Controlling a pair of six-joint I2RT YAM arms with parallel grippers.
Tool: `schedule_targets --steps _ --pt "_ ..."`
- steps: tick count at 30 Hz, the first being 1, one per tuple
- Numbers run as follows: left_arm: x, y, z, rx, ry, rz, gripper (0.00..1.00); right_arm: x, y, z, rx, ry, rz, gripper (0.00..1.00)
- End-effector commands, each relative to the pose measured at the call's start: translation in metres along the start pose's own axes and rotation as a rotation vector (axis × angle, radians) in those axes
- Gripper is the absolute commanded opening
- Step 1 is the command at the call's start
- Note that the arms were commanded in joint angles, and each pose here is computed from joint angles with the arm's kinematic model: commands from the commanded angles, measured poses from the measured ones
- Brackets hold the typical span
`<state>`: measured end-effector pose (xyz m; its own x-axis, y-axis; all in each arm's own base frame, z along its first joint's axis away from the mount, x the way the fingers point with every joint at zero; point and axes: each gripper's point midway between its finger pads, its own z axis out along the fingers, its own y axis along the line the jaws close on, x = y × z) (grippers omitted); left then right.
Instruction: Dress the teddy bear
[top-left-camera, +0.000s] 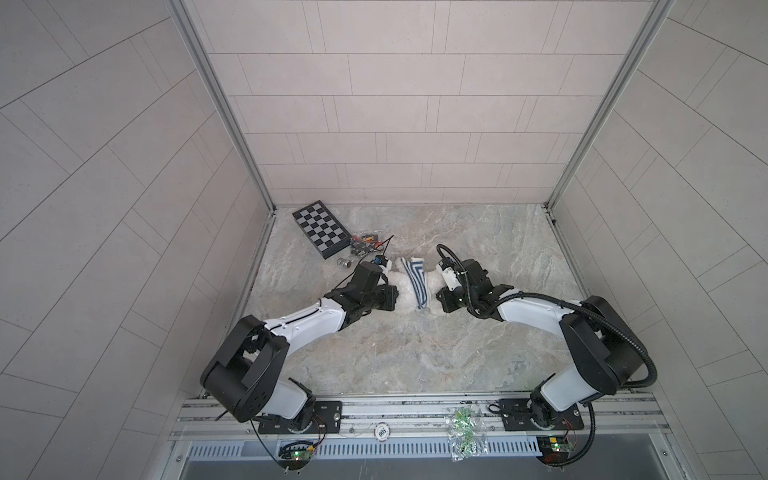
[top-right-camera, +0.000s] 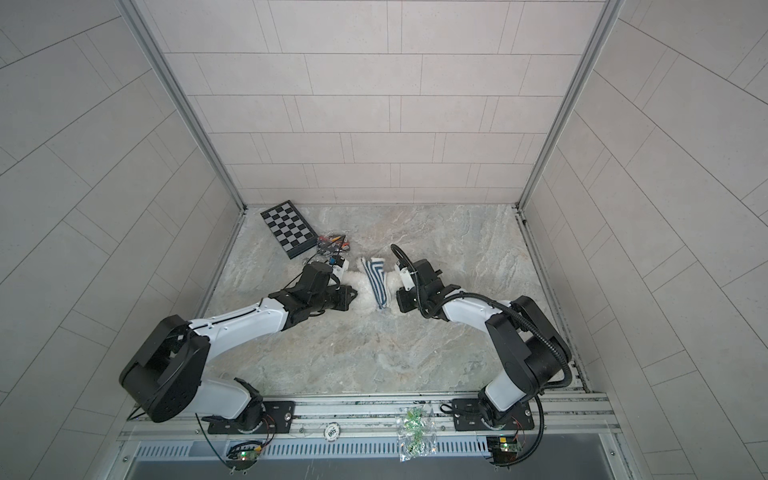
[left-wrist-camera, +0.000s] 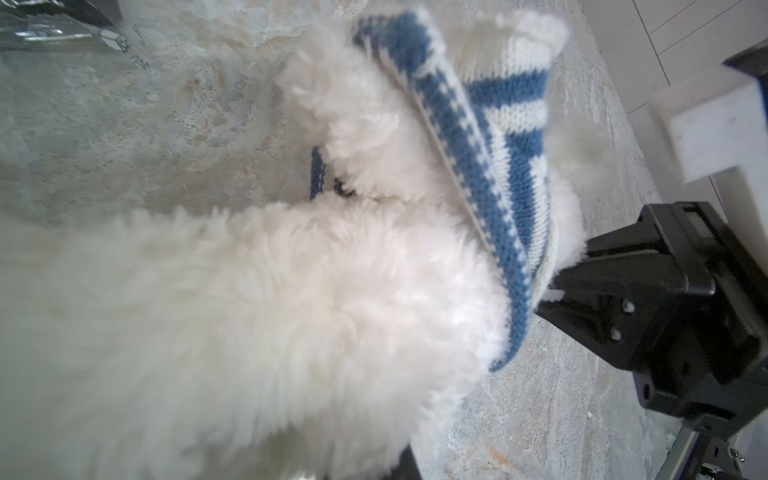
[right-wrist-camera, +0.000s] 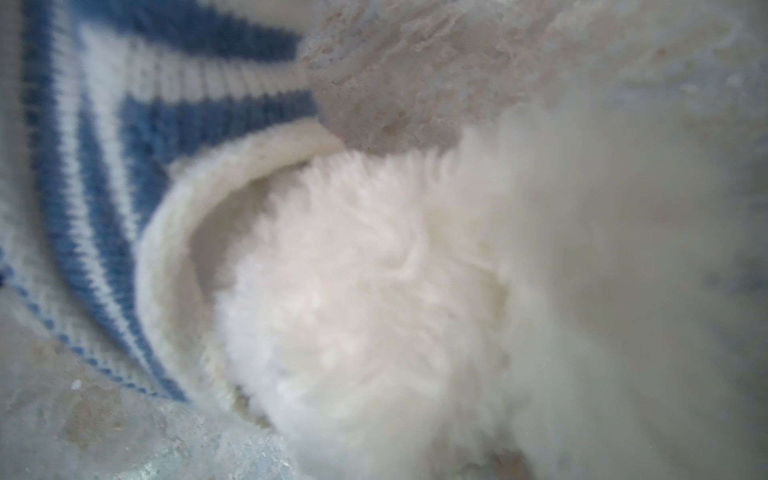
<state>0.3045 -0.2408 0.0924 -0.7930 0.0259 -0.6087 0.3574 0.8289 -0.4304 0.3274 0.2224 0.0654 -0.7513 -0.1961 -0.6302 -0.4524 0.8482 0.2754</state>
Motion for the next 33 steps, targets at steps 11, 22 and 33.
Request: schedule_targets --steps 11,22,33 --pt "-0.007 -0.017 -0.084 -0.038 -0.187 0.084 0.53 -0.008 0.039 -0.06 -0.022 -0.123 0.026 0.0" --pt "0.005 -0.087 -0.076 0.155 -0.209 0.068 0.32 -0.012 0.063 -0.075 -0.016 -0.174 0.013 0.0" --pt "0.004 -0.096 -0.054 0.194 -0.188 0.019 0.28 -0.012 0.075 -0.082 -0.024 -0.203 -0.01 0.0"
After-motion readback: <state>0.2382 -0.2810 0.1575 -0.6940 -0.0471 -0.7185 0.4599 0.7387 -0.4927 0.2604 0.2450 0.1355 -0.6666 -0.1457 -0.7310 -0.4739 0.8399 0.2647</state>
